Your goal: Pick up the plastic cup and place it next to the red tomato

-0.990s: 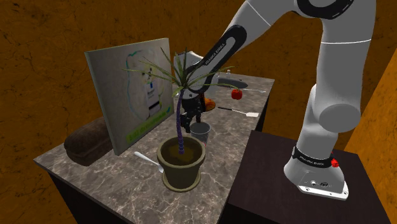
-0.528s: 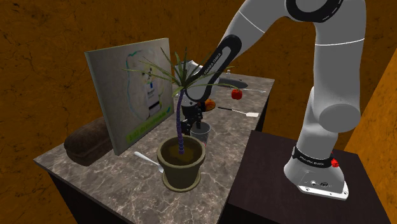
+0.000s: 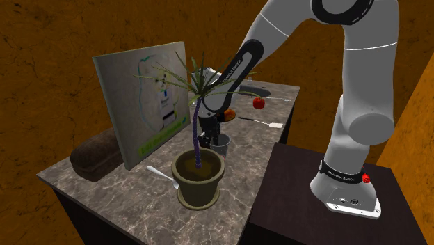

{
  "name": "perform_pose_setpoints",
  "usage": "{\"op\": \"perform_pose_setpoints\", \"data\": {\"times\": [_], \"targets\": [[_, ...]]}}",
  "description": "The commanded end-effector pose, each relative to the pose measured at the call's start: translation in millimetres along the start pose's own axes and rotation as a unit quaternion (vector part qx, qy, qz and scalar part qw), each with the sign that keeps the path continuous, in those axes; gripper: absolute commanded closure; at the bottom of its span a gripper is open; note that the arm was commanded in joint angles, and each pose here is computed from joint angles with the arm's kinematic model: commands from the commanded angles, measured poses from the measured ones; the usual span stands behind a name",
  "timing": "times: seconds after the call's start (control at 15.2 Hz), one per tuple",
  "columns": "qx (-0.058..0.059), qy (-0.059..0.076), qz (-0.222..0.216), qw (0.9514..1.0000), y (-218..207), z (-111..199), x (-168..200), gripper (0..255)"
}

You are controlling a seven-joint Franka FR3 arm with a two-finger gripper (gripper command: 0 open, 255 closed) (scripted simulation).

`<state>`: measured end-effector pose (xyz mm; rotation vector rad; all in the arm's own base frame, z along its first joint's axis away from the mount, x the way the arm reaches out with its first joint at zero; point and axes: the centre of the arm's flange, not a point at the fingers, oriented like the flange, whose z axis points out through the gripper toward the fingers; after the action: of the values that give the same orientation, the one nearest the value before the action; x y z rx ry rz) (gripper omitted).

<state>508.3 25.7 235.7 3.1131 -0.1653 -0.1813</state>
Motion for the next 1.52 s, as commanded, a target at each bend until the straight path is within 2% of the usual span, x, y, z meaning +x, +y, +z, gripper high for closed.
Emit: {"op": "perform_pose_setpoints", "data": {"times": [0.0, 0.53, 1.45], "targets": [[0.000, 0.000, 0.000, 1.0000, 0.0, 0.0, 0.0, 255], [0.000, 0.000, 0.000, 1.0000, 0.0, 0.1, 0.0, 255], [0.000, 0.000, 0.000, 1.0000, 1.8, -73.4, -8.5, 255]]}}
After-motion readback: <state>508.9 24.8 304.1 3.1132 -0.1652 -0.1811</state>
